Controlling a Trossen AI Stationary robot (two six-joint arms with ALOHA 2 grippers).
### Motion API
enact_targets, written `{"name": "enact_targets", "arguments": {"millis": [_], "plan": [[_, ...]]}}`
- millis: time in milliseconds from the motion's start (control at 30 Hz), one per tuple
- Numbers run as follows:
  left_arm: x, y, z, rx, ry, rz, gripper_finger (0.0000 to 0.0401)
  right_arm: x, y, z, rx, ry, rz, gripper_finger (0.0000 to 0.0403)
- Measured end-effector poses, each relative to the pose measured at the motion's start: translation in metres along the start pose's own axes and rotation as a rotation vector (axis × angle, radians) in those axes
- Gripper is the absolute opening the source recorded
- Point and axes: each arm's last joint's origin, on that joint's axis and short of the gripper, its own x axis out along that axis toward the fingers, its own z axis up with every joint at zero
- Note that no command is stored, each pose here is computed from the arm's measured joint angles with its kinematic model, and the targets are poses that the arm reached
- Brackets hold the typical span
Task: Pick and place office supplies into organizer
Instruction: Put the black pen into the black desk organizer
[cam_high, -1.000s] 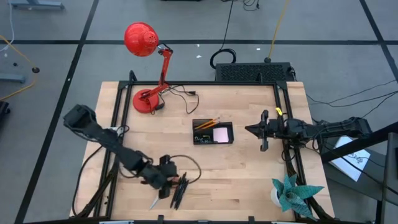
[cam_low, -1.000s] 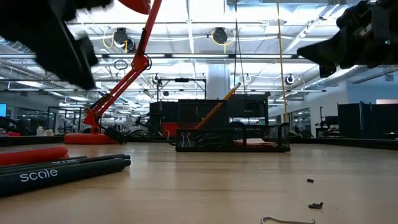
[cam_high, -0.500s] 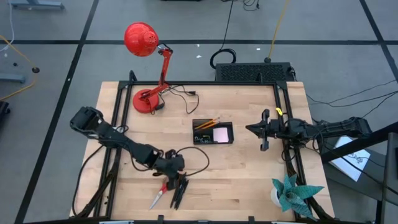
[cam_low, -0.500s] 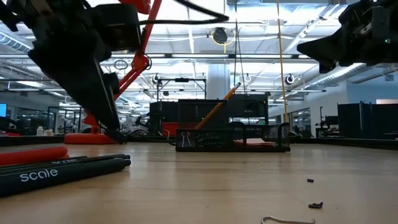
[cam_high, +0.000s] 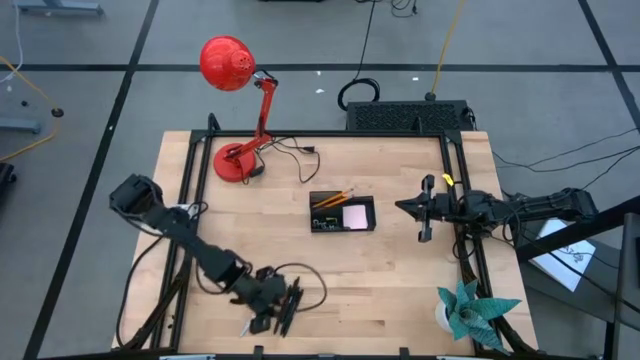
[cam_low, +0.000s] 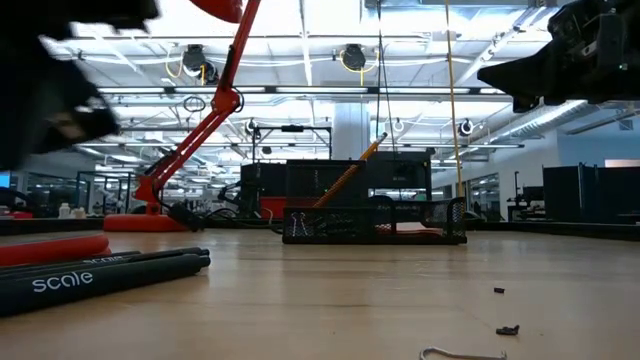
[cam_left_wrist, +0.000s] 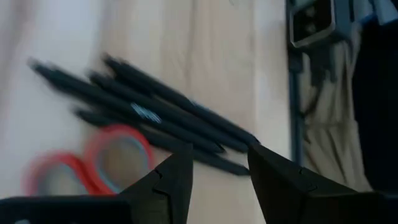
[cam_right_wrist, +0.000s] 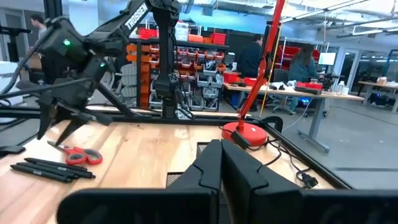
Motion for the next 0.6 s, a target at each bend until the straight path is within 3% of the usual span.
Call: {"name": "enact_targets", "arguments": {"millis": [300, 600], "plan": [[0.015, -0.025, -0.039, -0.069, 0.008, 0.032, 0.0159, 0.0, -0.001, 0.006, 0.011, -0.06, -0.006, 0.0004], [0.046, -0.015, -0.055, -0.154, 0.053, 0.12, 0.0159, -0.001, -0.001, 0.012, 0.004, -0.124, -0.013, 0.0004]]}}
